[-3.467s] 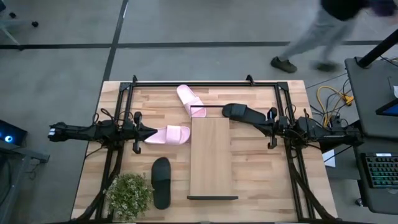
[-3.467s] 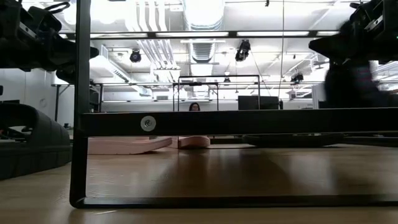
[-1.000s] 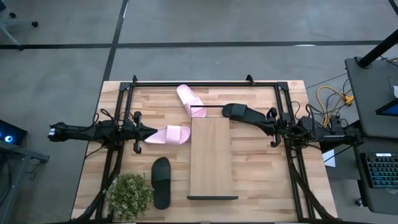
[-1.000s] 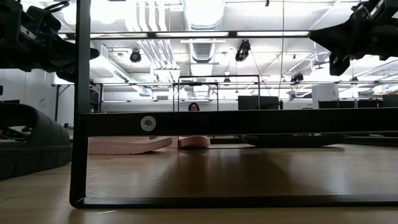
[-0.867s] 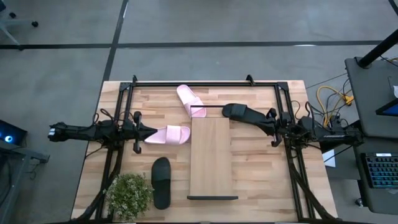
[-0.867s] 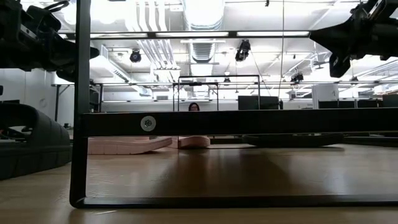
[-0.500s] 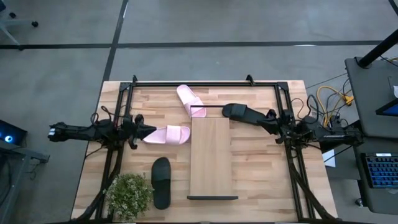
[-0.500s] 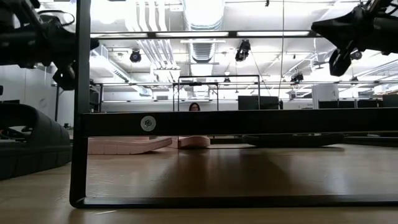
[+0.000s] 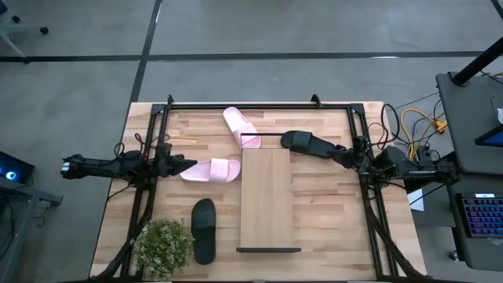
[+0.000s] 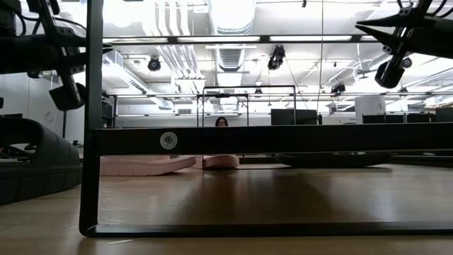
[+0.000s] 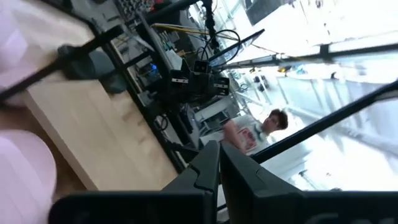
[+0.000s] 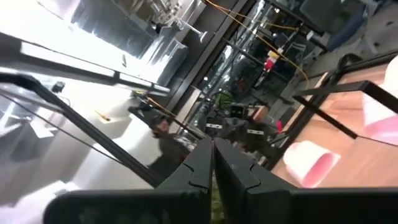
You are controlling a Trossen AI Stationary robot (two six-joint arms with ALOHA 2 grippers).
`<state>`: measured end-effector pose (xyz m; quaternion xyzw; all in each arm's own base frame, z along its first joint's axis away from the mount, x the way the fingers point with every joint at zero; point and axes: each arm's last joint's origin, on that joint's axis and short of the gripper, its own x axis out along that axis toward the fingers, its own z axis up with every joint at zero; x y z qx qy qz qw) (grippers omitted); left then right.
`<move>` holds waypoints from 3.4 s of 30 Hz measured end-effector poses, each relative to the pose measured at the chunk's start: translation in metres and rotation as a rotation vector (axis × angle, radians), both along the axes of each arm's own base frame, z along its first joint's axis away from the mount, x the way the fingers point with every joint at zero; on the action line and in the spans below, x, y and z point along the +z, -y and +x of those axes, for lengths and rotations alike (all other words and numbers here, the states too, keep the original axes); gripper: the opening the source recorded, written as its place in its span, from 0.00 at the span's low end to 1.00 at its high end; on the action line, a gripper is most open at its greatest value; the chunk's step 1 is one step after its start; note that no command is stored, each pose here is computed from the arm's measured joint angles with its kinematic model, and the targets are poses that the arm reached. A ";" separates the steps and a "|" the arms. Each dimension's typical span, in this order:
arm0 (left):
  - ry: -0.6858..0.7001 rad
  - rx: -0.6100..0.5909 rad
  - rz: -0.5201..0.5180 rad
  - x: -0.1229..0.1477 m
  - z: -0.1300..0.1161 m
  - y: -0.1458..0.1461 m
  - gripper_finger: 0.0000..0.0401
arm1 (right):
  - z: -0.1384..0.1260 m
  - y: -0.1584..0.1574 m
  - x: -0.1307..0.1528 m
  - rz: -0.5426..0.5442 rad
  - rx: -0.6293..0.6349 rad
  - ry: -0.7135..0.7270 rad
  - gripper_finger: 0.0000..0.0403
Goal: Pick and place slides into the shelf
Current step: Put the top black slide on the shelf
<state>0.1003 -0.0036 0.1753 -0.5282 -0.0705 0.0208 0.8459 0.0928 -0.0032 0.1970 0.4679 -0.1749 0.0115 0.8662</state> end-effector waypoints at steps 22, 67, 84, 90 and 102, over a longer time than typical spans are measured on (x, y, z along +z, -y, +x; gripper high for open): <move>0.044 0.060 -0.134 0.004 0.002 -0.002 0.00 | 0.000 0.002 0.000 0.211 -0.014 0.034 0.02; -0.368 0.137 0.384 0.239 0.066 0.001 0.00 | 0.015 0.007 0.167 0.063 -0.226 -0.633 0.27; -0.322 0.133 0.374 0.245 0.078 0.003 0.00 | 0.021 0.026 0.122 0.219 -0.280 -0.821 0.47; -0.304 0.136 0.372 0.246 0.079 0.003 0.00 | 0.031 0.039 0.094 0.276 -0.250 -0.799 0.50; -0.289 0.136 0.376 0.247 0.081 0.003 0.00 | 0.035 0.056 0.082 0.242 -0.295 -0.728 0.51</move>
